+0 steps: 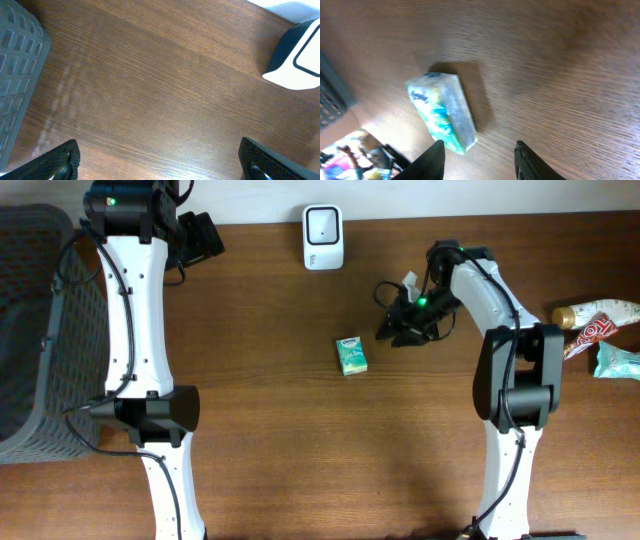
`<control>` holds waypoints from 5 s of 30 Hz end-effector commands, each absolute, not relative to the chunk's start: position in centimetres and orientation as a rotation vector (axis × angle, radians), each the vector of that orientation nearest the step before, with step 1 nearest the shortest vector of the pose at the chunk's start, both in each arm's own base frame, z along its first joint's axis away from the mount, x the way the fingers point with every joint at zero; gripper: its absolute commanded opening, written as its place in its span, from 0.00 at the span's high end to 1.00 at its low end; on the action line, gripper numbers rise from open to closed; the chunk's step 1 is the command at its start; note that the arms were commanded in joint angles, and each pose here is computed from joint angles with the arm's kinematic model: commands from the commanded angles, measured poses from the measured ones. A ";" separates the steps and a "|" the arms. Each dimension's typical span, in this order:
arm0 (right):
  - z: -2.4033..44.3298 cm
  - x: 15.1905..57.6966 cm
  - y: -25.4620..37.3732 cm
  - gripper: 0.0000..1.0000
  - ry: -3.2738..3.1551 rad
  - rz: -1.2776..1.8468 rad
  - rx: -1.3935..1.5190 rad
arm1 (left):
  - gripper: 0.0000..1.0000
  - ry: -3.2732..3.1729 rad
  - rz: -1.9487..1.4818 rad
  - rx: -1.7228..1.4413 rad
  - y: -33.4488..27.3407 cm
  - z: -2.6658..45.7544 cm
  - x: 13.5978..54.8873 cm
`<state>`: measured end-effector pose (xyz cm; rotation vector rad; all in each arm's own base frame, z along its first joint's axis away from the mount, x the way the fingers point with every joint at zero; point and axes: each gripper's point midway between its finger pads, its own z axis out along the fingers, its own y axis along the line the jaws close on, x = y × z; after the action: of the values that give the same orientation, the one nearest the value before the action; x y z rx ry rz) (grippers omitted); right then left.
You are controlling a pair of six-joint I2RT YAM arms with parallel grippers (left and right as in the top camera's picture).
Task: Scan the item barcode
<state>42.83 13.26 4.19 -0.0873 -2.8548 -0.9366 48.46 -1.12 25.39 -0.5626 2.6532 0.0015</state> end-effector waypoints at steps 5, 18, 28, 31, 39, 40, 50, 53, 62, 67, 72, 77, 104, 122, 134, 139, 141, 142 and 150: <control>4.4 41.2 17.7 0.57 -2.931 -0.745 0.298 | 0.01 2.643 0.015 -0.563 -0.9 25.7 48.4; 1.6 39.9 19.1 0.65 -2.918 -0.702 0.256 | 0.01 2.643 0.015 -0.563 -0.9 25.7 48.4; 6.0 44.1 20.6 0.96 -3.054 -0.765 0.238 | 0.01 2.643 0.015 -0.563 -0.9 25.7 48.4; 10.5 48.7 19.8 0.96 -3.284 -0.657 0.299 | 0.01 2.643 0.015 -0.563 -0.9 25.7 48.4; 20.7 61.3 18.2 0.96 -4.022 -0.074 0.404 | 0.01 2.643 0.015 -0.563 -0.9 25.7 48.4; 21.4 62.3 18.6 0.96 -4.077 -0.043 0.452 | 0.01 2.643 0.015 -0.563 -0.9 25.7 48.4; 15.5 66.1 18.6 0.96 -3.816 0.820 1.278 | 0.01 2.643 0.015 -0.563 -0.9 25.7 48.4; 15.6 66.2 18.8 0.96 -3.859 0.786 1.221 | 0.01 2.643 0.015 -0.563 -0.9 25.7 48.4; 21.2 66.4 13.1 0.96 -4.103 1.004 0.326 | 0.01 2.643 0.015 -0.563 -0.9 25.7 48.4; 23.9 63.7 1.0 0.96 -3.920 1.249 -0.527 | 0.01 2.643 0.015 -0.563 -0.9 25.7 48.4; 21.0 56.8 -13.7 0.96 -3.387 1.516 -1.009 | 0.01 2.643 0.015 -0.562 -0.9 25.7 48.4; 16.9 46.5 -25.6 0.96 -2.901 1.314 -1.611 | 0.01 2.643 0.015 -0.563 -0.9 25.7 48.4; 13.3 38.4 -32.9 0.01 -2.720 0.465 -1.966 | 0.01 2.643 0.015 -0.563 -0.9 25.7 48.4; 35.7 27.3 -17.4 0.01 -3.188 0.419 -1.710 | 0.01 2.643 0.015 -0.563 -0.9 25.7 48.4; 37.7 17.1 -4.9 0.01 -3.657 0.136 -1.183 | 0.01 2.643 0.015 -0.563 -0.9 25.7 48.4; 34.2 13.9 -1.6 0.01 -3.636 -0.192 -1.038 | 0.01 2.643 0.015 -0.562 -0.9 25.7 48.4; 33.7 13.5 -1.3 0.01 -3.632 -0.213 -1.030 | 0.01 2.643 0.015 -0.563 -0.9 25.7 48.4; 33.7 13.4 -1.3 0.01 -3.633 -0.212 -1.031 | 0.01 2.643 0.015 -0.563 -0.9 25.7 48.4; 33.7 13.4 -1.5 0.01 -3.634 -0.189 -1.034 | 0.01 2.643 0.015 -0.563 -0.9 25.7 48.4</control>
<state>13.55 -1.66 33.90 -1.0712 -3.6321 -0.1941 48.46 -1.12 25.39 -0.5626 2.6532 0.0015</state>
